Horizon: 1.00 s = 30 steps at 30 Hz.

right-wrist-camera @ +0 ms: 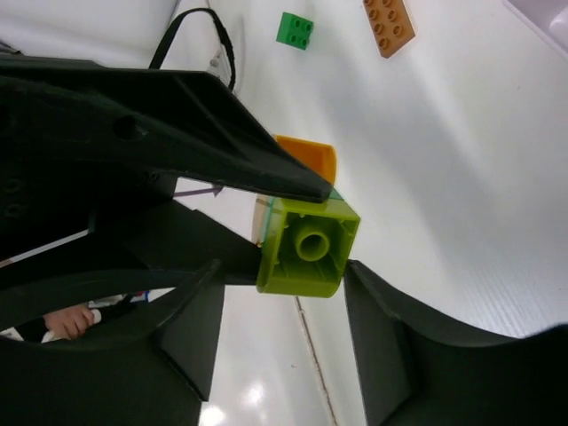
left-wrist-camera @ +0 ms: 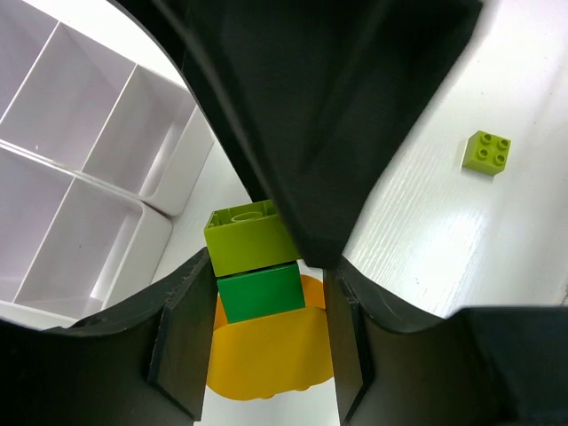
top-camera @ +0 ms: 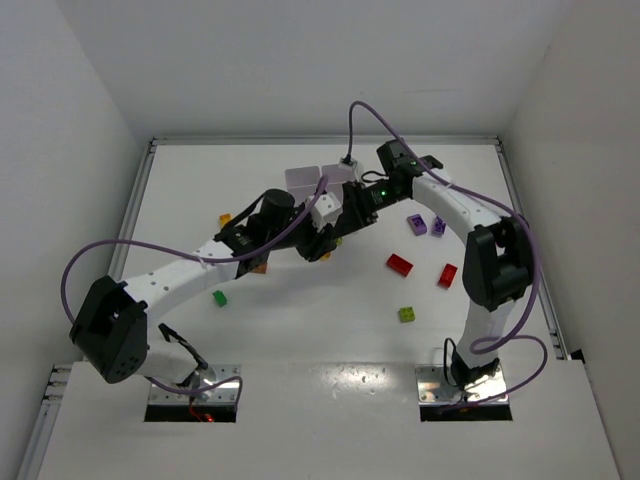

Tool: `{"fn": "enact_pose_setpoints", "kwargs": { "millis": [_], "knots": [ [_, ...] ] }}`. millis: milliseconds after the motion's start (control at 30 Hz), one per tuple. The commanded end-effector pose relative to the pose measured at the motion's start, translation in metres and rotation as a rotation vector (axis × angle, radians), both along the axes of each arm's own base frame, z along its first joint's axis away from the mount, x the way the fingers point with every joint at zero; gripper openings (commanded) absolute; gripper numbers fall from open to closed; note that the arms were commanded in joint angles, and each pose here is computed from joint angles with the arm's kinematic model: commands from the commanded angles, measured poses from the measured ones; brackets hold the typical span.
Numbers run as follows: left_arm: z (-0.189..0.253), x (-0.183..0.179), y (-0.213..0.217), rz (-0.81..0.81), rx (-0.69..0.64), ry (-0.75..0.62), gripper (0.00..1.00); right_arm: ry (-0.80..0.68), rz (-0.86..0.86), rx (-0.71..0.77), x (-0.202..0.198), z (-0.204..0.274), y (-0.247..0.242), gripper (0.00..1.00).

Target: Sort the legos into containers by color

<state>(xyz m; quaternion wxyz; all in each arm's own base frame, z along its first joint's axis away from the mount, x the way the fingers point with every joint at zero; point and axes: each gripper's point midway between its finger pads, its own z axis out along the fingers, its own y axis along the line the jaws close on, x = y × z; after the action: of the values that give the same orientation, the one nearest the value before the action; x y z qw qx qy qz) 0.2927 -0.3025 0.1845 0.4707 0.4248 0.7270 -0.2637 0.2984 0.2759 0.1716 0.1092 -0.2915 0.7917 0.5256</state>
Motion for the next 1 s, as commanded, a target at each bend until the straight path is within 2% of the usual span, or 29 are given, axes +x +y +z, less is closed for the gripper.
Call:
{"fn": "enact_pose_setpoints", "kwargs": {
  "millis": [0,133,167,267,300,433,633,700,800,833,867,967],
  "knots": [
    [0.034,0.006,-0.015,-0.027,-0.071,-0.07,0.0,-0.054,0.042,0.062,0.003,0.015,0.012,0.53],
    [0.041,0.008,-0.017,-0.027,-0.082,-0.084,0.0,-0.024,0.046,0.06,-0.001,0.007,0.011,0.39],
    [0.041,0.007,-0.017,-0.024,-0.086,-0.077,0.0,-0.012,0.049,0.065,-0.003,0.006,0.011,0.29],
    [0.041,0.007,-0.017,-0.024,-0.087,-0.077,0.0,-0.02,0.057,0.075,-0.006,0.005,0.01,0.14],
    [0.041,0.007,-0.017,-0.024,-0.087,-0.077,0.0,-0.024,0.047,0.076,-0.006,0.007,0.006,0.01],
    [0.031,0.006,-0.014,-0.015,-0.071,-0.064,0.0,-0.065,0.001,0.088,0.009,0.015,-0.007,0.0],
    [0.009,-0.006,0.001,-0.002,-0.021,-0.03,0.0,-0.119,-0.2,0.063,0.051,0.034,-0.068,0.0],
    [0.004,-0.008,0.005,0.002,-0.006,-0.03,0.0,-0.16,-0.236,0.049,0.054,0.042,-0.087,0.0],
    [-0.001,-0.01,0.009,0.016,-0.001,-0.019,0.0,-0.125,-0.303,-0.013,0.044,0.027,-0.121,0.0],
    [-0.001,-0.005,0.013,0.035,0.002,-0.021,0.0,-0.166,-0.293,-0.061,0.034,0.018,-0.131,0.0],
    [-0.001,-0.006,0.012,0.04,-0.004,-0.011,0.0,-0.129,-0.266,-0.117,0.014,0.009,-0.137,0.0],
    [0.005,0.005,0.02,0.089,-0.029,0.003,0.0,-0.199,-0.099,-0.327,-0.037,-0.03,-0.165,0.0]
  ]
}}
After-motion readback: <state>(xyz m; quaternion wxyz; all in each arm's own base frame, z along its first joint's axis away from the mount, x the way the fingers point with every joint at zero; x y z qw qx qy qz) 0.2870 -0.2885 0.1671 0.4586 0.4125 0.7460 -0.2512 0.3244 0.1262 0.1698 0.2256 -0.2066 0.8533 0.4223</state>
